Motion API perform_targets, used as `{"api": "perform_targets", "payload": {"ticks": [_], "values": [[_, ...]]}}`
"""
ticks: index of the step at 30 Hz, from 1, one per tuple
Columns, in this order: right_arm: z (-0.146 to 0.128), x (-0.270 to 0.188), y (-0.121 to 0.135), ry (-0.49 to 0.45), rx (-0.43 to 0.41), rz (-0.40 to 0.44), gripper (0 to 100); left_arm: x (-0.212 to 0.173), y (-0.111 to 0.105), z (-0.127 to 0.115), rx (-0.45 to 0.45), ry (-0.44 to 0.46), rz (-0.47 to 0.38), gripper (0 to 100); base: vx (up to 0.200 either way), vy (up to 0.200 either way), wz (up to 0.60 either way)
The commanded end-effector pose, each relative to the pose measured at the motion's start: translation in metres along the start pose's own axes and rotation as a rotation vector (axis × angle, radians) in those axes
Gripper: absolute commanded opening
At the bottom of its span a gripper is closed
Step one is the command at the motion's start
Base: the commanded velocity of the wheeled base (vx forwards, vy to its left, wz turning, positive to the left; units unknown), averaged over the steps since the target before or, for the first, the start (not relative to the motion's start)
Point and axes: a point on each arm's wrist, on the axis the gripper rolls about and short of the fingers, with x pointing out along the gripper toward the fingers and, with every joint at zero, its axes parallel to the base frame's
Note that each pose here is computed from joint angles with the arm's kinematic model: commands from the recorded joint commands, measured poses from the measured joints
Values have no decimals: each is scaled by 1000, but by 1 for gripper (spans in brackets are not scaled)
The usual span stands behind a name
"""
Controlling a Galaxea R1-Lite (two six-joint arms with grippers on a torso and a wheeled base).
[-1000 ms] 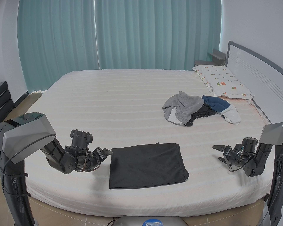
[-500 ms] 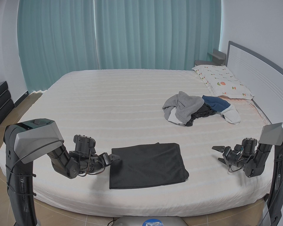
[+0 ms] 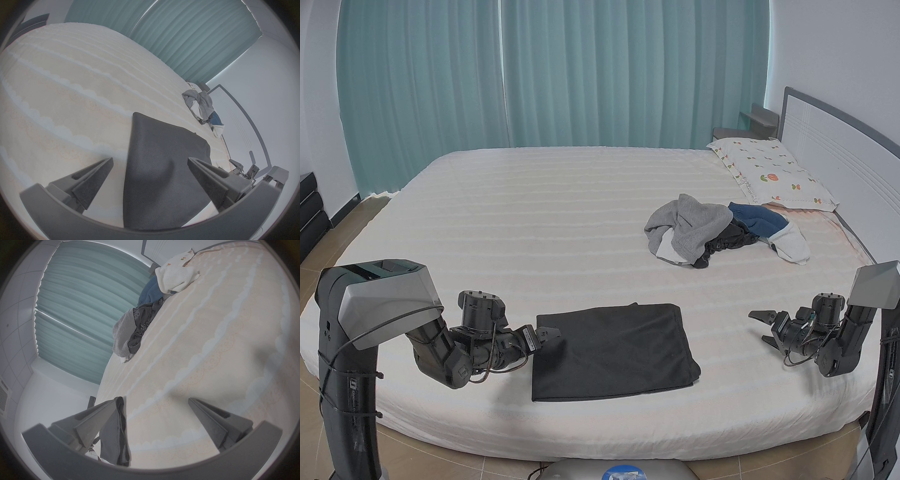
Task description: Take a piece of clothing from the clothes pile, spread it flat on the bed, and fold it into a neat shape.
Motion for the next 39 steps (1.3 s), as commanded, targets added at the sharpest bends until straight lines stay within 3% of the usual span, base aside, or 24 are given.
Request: {"api": "perform_targets", "payload": {"ticks": [1,20,21,39], "values": [[-1,1,-1,2,-1,0,100,3,3,-11,0,28,11,100,0,0,0],[-2,2,0,6,-2,0,100,7,-2,-20,18,44,12,100,0,0,0],[-2,2,0,6,-2,0,100,7,-2,-20,19,43,13,0,0,0,0],[-2,2,0,6,-4,0,100,5,1,-22,19,11,42,0,0,0,0]]}}
